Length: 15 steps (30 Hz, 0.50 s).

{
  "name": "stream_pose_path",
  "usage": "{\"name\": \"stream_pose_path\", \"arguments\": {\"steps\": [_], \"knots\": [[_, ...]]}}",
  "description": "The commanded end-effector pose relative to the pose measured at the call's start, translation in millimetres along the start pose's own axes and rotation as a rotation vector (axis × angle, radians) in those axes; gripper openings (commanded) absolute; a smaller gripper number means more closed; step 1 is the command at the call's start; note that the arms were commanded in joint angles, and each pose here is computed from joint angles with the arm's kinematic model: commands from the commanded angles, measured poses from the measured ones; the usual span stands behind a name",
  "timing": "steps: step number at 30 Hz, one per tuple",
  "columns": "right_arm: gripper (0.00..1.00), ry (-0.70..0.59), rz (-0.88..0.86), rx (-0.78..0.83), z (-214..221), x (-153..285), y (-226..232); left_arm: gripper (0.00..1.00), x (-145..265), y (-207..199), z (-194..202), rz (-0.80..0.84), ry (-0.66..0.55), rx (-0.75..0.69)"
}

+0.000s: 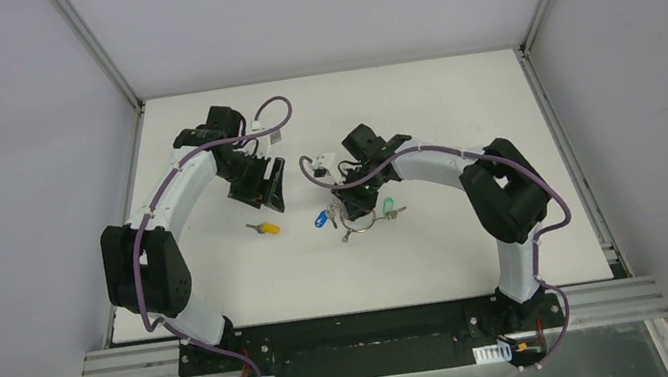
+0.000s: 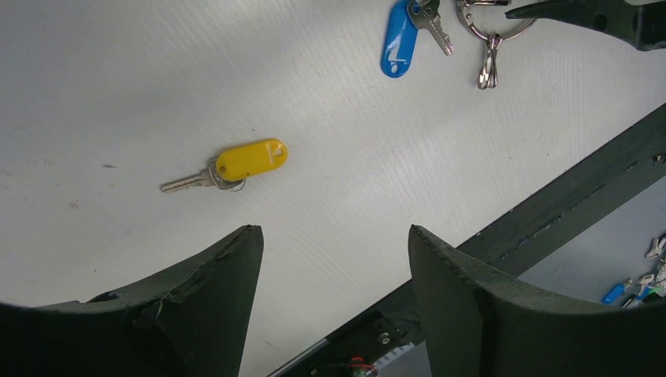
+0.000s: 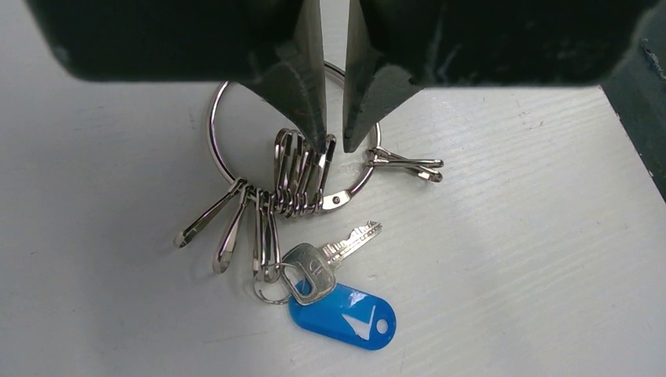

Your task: Put the keys on the keyring

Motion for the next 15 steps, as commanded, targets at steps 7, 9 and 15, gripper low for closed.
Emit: {"name": "stream_pose_path", "arguments": {"steps": [7, 9, 15], "knots": [[0.16, -0.014, 0.05, 0.053, -5, 1, 6, 0.69, 8, -1, 2, 0.015, -0.008, -0.001], [0.16, -0.007, 0.055, 0.054, -4, -1, 5, 0.69, 7, -1, 2, 0.016, -0.006, 0.003], [0.2, 0.004, 0.086, 0.057, 0, -5, 3, 0.69, 7, -1, 2, 0.019, -0.005, 0.004]]}}
Point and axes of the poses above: each gripper's point midway between its finger pads, its own x axis back along the fingers, its own y axis along the line the jaws close on, z = x × y, the point moved 7 cm from there along x, back along the fingers, and after that the axes turned 12 degrees about -x, right-handed, at the moved point
